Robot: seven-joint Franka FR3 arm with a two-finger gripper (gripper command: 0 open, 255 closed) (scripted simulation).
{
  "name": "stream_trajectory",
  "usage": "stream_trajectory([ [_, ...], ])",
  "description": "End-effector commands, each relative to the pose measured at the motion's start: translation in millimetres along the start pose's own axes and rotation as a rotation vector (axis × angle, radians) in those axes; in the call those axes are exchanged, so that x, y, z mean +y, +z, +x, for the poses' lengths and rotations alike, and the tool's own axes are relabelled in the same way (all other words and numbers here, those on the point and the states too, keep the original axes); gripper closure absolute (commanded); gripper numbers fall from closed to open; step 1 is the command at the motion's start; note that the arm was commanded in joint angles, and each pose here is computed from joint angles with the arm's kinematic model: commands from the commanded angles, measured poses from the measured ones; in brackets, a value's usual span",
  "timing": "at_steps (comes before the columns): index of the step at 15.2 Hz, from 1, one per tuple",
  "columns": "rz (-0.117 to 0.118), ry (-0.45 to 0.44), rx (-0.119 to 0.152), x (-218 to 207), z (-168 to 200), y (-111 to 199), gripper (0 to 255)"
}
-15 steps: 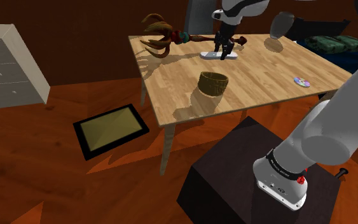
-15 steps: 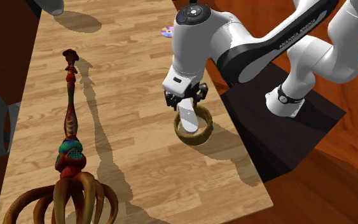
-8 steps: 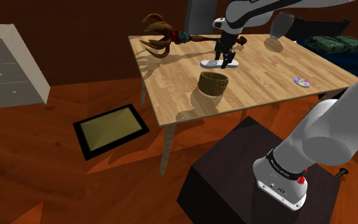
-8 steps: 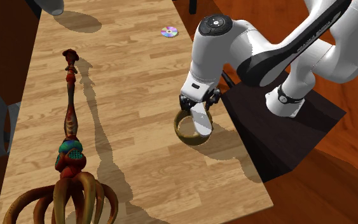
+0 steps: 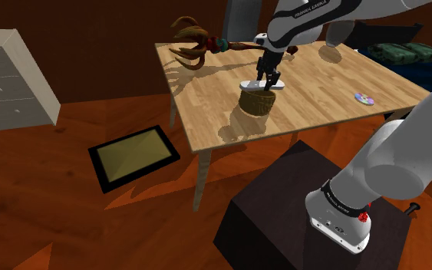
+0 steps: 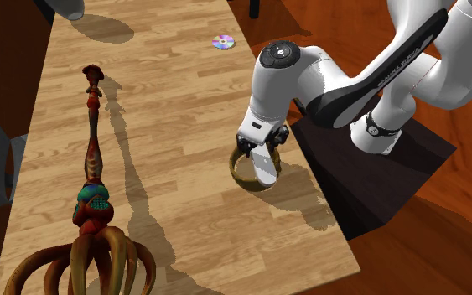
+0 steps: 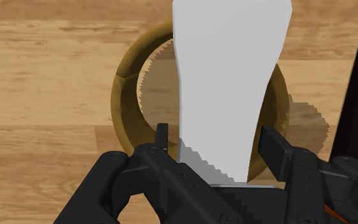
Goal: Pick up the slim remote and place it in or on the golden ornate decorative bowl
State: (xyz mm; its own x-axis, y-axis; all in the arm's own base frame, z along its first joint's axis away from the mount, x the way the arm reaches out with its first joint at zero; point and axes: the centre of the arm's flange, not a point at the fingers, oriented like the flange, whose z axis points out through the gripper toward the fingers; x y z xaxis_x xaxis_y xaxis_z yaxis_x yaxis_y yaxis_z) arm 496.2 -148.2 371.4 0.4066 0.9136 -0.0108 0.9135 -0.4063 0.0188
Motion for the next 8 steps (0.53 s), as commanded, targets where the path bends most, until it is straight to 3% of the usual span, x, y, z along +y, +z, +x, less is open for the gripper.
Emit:
stream_trajectory([
  [1,-0.001,0.000,0.000,-0.7,-0.1,12.0,255],
  [8,-0.001,0.000,0.000,-0.8,-0.1,13.5,255],
])
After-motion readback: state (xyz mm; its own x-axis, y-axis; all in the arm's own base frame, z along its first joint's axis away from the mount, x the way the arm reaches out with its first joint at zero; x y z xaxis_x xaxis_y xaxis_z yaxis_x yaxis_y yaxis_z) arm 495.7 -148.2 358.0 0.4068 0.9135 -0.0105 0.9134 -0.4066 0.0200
